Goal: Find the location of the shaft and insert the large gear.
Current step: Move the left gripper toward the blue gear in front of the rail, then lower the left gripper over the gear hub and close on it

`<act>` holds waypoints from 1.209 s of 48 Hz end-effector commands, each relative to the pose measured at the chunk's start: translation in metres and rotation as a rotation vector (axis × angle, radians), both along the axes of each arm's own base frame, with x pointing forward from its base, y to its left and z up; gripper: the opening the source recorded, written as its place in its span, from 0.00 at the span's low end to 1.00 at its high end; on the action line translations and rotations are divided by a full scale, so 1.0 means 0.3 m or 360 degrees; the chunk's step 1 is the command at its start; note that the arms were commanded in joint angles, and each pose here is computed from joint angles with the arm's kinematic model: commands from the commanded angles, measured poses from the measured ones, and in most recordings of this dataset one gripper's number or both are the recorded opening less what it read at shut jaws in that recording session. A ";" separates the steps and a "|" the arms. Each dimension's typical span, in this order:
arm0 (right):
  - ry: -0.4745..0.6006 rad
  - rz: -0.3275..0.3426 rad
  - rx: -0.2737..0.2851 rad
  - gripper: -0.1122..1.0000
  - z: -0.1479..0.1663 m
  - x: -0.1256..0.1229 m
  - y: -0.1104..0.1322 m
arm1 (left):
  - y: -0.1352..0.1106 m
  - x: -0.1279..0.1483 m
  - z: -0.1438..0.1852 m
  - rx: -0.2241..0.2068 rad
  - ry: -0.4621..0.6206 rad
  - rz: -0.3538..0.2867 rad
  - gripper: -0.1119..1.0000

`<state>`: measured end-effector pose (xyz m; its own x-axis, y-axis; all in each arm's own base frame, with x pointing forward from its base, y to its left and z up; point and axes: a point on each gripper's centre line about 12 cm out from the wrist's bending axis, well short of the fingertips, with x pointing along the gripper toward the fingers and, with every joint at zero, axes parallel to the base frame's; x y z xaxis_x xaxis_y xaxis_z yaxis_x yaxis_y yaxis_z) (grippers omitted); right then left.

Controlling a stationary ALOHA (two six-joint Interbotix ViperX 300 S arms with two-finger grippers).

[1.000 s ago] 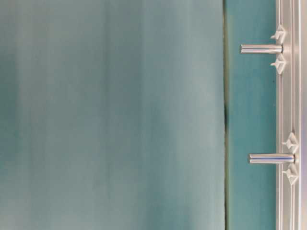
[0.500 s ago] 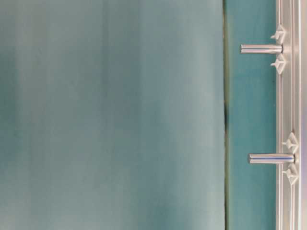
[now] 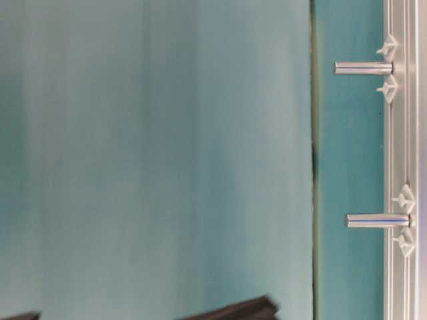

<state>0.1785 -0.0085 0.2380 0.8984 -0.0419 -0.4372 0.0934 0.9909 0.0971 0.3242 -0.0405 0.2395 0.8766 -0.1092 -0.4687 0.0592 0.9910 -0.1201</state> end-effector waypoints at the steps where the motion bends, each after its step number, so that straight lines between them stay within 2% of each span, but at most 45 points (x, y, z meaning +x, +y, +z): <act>1: -0.0015 -0.0007 0.0001 0.19 0.005 0.004 -0.002 | -0.020 0.044 0.022 0.0008 -0.0036 -0.0026 0.72; 4: -0.0005 -0.0007 0.0002 0.19 0.000 0.003 -0.002 | -0.036 0.063 0.005 0.0022 -0.0015 -0.0052 0.86; 6: -0.0003 -0.0007 0.0002 0.19 -0.002 0.002 -0.002 | -0.040 0.071 -0.018 0.0026 0.0016 -0.0054 0.89; 12: 0.0007 -0.0008 0.0007 0.19 -0.008 0.000 -0.002 | -0.044 0.097 -0.079 0.0029 0.0104 -0.0050 0.87; 27: 0.0033 -0.0012 0.0020 0.19 -0.016 -0.004 -0.001 | -0.058 0.196 -0.171 0.0047 0.0331 -0.0039 0.93; 40: 0.0045 -0.0013 0.0022 0.19 -0.015 -0.014 -0.001 | -0.055 0.250 -0.244 0.0070 0.0505 -0.0025 0.93; 58: 0.0099 -0.0013 0.0032 0.19 -0.022 -0.027 0.001 | -0.015 0.265 -0.258 0.0085 0.0590 0.0015 0.93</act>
